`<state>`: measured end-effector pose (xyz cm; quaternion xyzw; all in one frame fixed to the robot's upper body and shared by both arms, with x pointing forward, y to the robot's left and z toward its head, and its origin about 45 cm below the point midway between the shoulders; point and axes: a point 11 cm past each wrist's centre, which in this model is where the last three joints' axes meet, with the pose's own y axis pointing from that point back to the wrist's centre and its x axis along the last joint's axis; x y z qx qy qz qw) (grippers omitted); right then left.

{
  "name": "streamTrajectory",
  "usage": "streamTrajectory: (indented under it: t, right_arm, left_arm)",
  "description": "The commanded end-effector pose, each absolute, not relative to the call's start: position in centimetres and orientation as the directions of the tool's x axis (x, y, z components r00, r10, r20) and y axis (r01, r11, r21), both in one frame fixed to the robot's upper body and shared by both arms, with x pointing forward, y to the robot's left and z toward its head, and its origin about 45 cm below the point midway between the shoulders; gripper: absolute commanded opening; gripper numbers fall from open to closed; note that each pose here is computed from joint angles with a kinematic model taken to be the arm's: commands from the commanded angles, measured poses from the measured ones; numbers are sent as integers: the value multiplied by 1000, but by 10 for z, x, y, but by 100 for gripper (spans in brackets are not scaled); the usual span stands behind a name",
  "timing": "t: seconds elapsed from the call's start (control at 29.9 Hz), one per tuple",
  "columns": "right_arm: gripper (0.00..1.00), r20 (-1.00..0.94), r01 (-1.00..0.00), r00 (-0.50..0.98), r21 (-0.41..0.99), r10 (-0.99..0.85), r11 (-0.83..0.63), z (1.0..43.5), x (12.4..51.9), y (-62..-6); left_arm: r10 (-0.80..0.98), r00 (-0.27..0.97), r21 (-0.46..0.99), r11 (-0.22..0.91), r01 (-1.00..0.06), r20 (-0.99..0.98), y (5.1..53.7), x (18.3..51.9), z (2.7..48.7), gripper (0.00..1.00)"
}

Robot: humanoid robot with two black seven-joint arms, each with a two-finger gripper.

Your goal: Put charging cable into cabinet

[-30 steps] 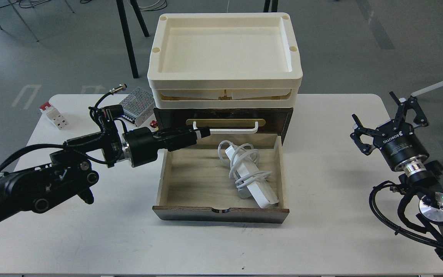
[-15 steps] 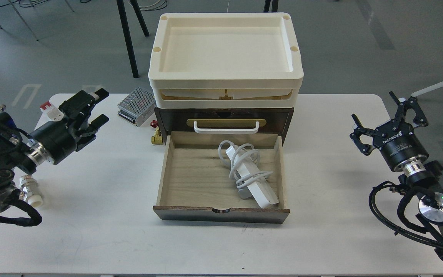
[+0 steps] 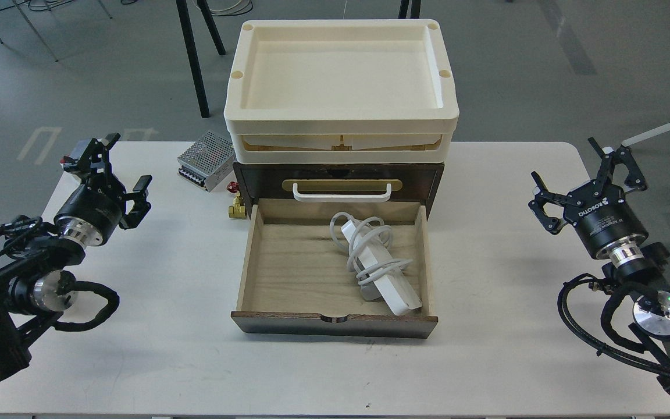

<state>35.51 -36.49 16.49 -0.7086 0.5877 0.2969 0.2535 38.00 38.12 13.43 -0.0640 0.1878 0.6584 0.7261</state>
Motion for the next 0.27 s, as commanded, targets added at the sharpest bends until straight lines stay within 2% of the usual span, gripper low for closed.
streamTrajectory:
  t: [0.0, 0.23]
  right_arm:
    - [99, -719, -983, 133, -10, -682, -181, 165, 355, -365]
    - [99, -719, -983, 133, -10, -682, -181, 165, 355, -365]
  left_arm:
    - [903, 70, 132, 138, -982, -423, 378, 383, 123, 99]
    - [903, 75, 131, 143, -981, -423, 380, 382, 123, 99]
